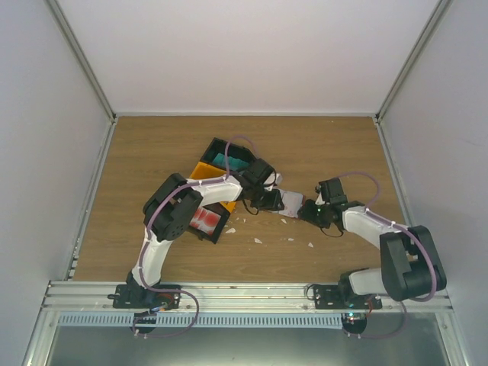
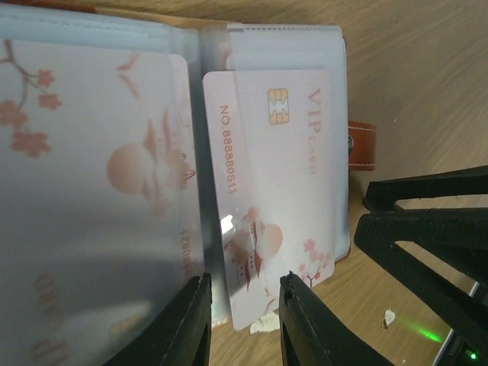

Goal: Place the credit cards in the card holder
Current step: Insert the credit card into the card holder.

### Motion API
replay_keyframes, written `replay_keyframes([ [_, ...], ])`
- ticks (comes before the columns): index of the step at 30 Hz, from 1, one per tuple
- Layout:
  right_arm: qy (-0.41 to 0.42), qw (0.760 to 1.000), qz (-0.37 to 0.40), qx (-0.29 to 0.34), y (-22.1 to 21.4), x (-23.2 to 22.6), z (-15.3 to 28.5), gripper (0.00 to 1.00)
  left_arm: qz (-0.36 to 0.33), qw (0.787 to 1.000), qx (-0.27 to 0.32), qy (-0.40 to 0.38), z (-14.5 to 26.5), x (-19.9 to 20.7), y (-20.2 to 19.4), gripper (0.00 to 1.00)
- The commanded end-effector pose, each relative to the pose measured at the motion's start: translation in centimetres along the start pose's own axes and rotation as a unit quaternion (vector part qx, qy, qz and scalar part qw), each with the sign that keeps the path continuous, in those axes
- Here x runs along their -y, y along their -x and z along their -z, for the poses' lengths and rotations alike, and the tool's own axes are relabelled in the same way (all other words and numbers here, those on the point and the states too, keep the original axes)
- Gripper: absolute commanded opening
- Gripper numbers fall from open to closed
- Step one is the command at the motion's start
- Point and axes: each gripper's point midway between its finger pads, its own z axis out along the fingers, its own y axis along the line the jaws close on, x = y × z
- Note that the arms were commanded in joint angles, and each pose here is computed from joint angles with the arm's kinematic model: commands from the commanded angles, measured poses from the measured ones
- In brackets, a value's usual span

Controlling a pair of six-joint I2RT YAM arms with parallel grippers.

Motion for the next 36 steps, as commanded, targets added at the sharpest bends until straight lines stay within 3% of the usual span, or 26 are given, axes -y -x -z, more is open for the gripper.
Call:
replay_keyframes([
  [1, 0.005, 1.0, 0.005, -0.01, -0.3, 0.2, -0.6, 0.38, 0.004, 1.0, -0.011, 0.004, -1.4, 0.1, -0.1, 0.25],
  [6, 0.005, 1.0, 0.006, -0.01, -0.1, 0.1, -0.7, 0.34, -0.001, 1.0, -0.013, 0.0, -2.0, 0.5, 0.1, 0.17],
  [13, 0.006, 1.0, 0.009, -0.006, 0.0, 0.0, -0.8, 0.31, -0.026, 0.999, -0.003, -0.029, -1.7, 2.3, 0.7, 0.16],
  [17, -0.001, 1.0, 0.0, 0.006, 0.4, 0.2, -0.5, 0.32, -0.027, 0.999, 0.001, -0.022, -1.3, 2.2, 0.7, 0.2],
  [27, -0.025, 0.998, -0.031, 0.05, 1.5, 0.9, 1.0, 0.43, -0.043, 0.999, 0.026, -0.009, 1.8, 3.5, 1.5, 0.43],
  [32, -0.039, 0.997, -0.03, 0.057, 2.2, 1.3, 0.9, 0.47, -0.039, 0.999, 0.03, 0.014, 1.9, 2.7, 1.8, 0.44],
  [36, -0.048, 0.996, -0.035, 0.063, 3.0, 1.6, 0.4, 0.45, -0.035, 0.999, 0.027, 0.022, 1.3, 2.1, 1.8, 0.37],
])
